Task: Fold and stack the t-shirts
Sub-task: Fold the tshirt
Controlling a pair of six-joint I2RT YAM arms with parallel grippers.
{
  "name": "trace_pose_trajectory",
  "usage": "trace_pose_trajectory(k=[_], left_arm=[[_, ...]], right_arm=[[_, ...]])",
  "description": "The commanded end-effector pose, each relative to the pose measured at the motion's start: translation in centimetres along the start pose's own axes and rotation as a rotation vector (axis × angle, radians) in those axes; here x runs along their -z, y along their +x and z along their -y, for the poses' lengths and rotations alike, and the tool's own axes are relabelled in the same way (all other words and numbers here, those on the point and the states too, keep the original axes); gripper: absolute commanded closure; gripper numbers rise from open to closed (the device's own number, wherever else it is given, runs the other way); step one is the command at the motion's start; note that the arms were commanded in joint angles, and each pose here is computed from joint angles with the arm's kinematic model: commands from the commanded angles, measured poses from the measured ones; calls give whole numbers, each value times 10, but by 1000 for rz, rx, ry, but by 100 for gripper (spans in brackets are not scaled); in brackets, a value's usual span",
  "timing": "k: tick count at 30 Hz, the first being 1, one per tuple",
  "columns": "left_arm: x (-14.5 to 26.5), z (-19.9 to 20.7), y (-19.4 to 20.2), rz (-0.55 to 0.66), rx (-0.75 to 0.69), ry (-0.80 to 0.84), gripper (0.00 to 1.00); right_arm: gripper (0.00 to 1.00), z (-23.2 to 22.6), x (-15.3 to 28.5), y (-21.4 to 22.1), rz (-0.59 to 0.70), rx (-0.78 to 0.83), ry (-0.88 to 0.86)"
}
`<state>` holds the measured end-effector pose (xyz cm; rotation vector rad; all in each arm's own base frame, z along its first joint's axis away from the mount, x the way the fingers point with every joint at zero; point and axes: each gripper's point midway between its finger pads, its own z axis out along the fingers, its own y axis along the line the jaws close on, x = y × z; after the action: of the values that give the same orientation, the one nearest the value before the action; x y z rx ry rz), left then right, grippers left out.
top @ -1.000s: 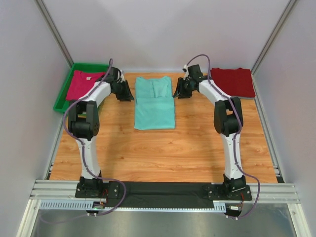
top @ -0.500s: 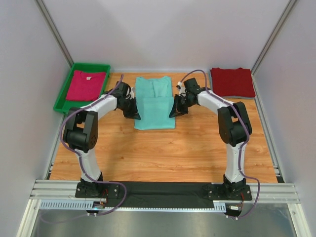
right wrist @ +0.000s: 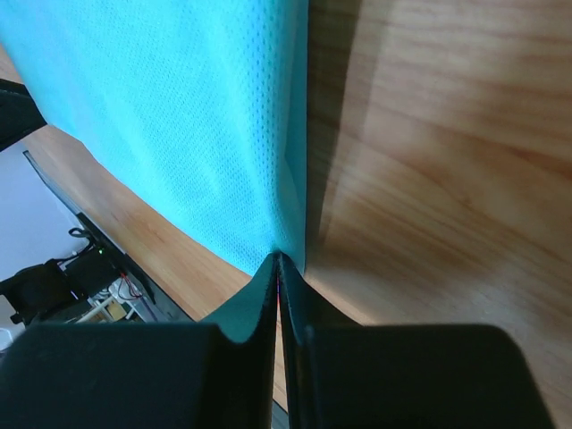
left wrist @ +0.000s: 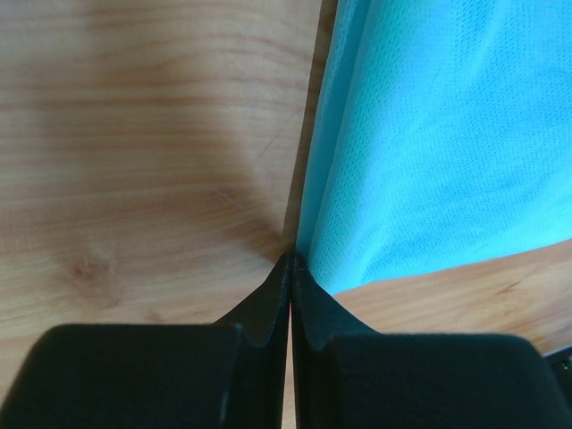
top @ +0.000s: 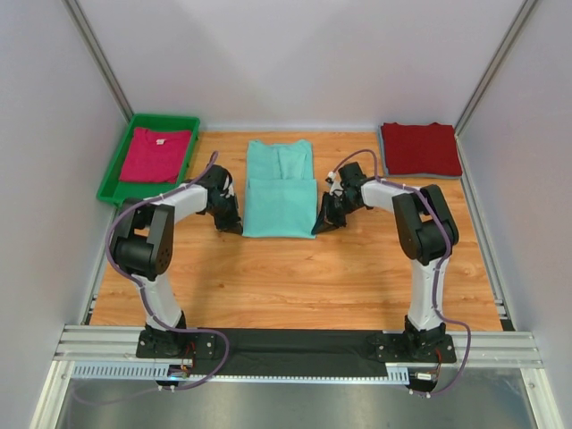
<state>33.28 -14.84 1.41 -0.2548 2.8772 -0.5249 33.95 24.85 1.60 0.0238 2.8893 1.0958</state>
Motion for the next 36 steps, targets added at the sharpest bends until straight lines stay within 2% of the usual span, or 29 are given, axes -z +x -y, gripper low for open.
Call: trace_pose_trajectory(k=[1,4,7,9,12,15,16,17,18,19,20,21,24,25,26,31,36], left_arm=[[-9,-22,40,-91,32,-75,95],[1,-18,56,-88,35,-54,95],[23,-7,66,-35,32,-14,94],[46,1,63,35,37,18,89],[76,18,42,162,10,71,82],[86,48,12,213,-59,165,78],[84,59,9,181,-80,207,79],[67,61,5,131,-86,206,86],[72,74,-12,151,-107,239,89],[66,78,-18,144,-120,247,90],[50,76,-23,117,-111,236,92],[53,84,-38,145,-120,251,93],[40,93,-54,125,-110,268,96],[37,95,-56,120,-102,278,96],[30,94,-57,111,-95,276,96],[13,84,-72,109,-57,270,97],[3,79,-90,136,4,334,97]], right_arm=[[96,32,-8,14,10,-16,109],[96,39,-2,28,10,-19,130],[95,42,3,42,1,-29,135],[95,42,5,48,-3,-29,136],[95,30,20,43,22,2,137],[94,8,41,30,65,47,125],[93,1,46,24,83,60,118],[92,-6,49,17,99,68,106],[89,-10,50,12,108,70,94],[78,-23,54,-3,137,85,64],[76,-24,49,-10,137,73,56],[75,-29,48,-17,145,61,43],[81,-45,41,-43,171,43,-13],[90,-48,40,-50,179,40,-34],[93,-55,41,-60,194,42,-53],[97,-51,25,-85,193,-29,-109],[97,-38,20,-106,217,-51,-134]])
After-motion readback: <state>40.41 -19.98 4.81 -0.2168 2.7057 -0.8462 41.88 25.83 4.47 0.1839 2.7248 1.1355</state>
